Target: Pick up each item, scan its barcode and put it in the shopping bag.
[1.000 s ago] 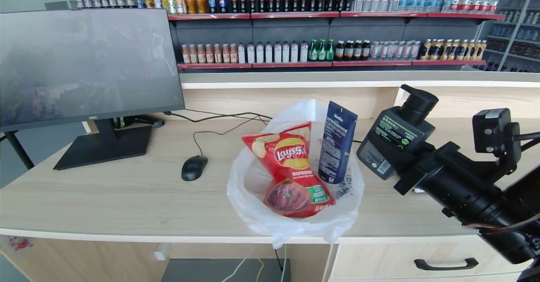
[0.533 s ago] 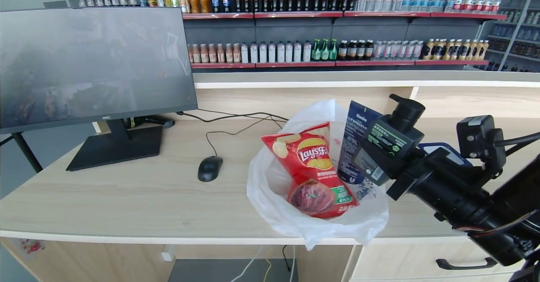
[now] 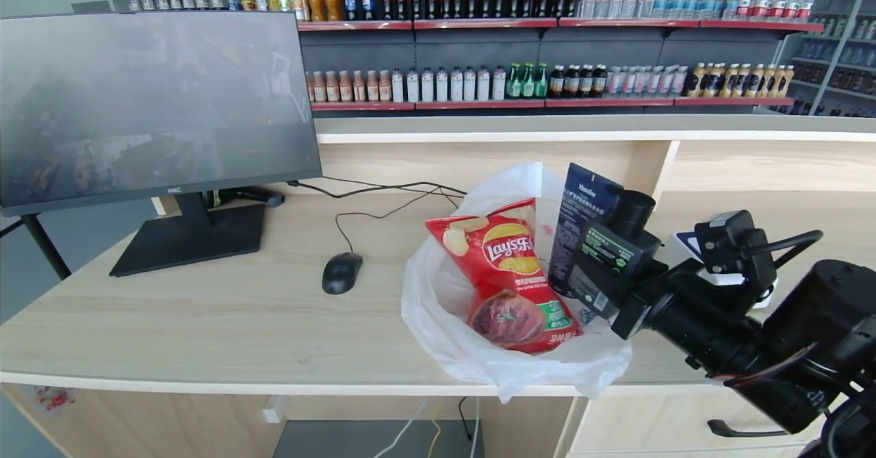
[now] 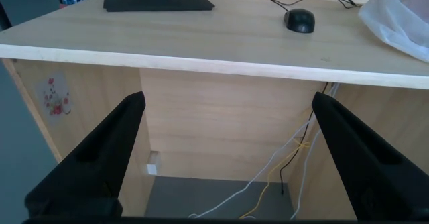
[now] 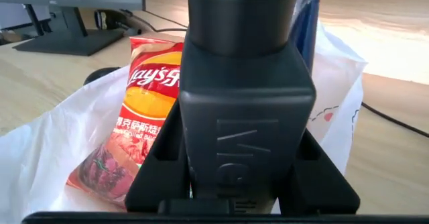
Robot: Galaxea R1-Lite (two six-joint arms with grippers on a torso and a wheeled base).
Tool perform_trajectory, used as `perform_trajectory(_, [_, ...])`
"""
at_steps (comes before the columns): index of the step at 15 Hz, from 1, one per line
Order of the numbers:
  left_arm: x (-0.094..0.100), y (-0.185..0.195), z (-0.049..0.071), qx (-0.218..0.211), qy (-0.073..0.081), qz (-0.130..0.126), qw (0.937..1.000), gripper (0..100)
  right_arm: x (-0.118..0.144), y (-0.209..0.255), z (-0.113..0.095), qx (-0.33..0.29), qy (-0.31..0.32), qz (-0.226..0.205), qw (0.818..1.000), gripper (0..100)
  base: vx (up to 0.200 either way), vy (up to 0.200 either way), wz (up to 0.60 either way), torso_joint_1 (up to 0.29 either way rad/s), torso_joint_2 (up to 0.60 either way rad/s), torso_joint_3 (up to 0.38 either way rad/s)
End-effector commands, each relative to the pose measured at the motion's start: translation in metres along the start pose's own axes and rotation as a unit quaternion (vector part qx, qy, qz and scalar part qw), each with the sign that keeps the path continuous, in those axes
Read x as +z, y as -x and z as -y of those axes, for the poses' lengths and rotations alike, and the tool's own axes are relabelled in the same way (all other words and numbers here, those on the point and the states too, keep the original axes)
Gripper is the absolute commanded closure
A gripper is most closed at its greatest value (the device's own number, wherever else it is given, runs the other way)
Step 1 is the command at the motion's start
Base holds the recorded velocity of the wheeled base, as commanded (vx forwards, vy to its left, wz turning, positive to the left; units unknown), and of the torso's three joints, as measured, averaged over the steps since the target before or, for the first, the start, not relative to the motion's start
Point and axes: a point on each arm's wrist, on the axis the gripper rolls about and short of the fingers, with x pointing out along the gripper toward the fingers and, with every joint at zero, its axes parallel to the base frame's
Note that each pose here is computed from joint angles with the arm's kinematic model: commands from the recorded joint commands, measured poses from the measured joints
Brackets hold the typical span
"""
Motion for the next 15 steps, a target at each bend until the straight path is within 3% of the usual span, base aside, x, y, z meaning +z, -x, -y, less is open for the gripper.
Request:
perform_trajectory(1, [0.0,0.0,0.0,0.0,0.0,0.001,1.0,0,-0.01,-0.003,0.0,0.001,0.002,-0.02,1.0,100,0.0,0.0,0.0,0.0,0.0,0.0])
perform_trajectory(12, [0.0,0.0,0.0,0.0,0.001,0.0,1.0,0,-0.029,-0.006,0.0,0.003,0.012,-0.057,0.998,100,0.0,0.0,0.0,0.0,0.0,0.0])
perform_trajectory(15, [0.0,0.0,0.0,0.0,0.0,0.001,1.0,0,-0.023,-0.016,-0.006,0.011,0.014,-0.038,0.999,100,0.0,0.0,0.0,0.0,0.0,0.0])
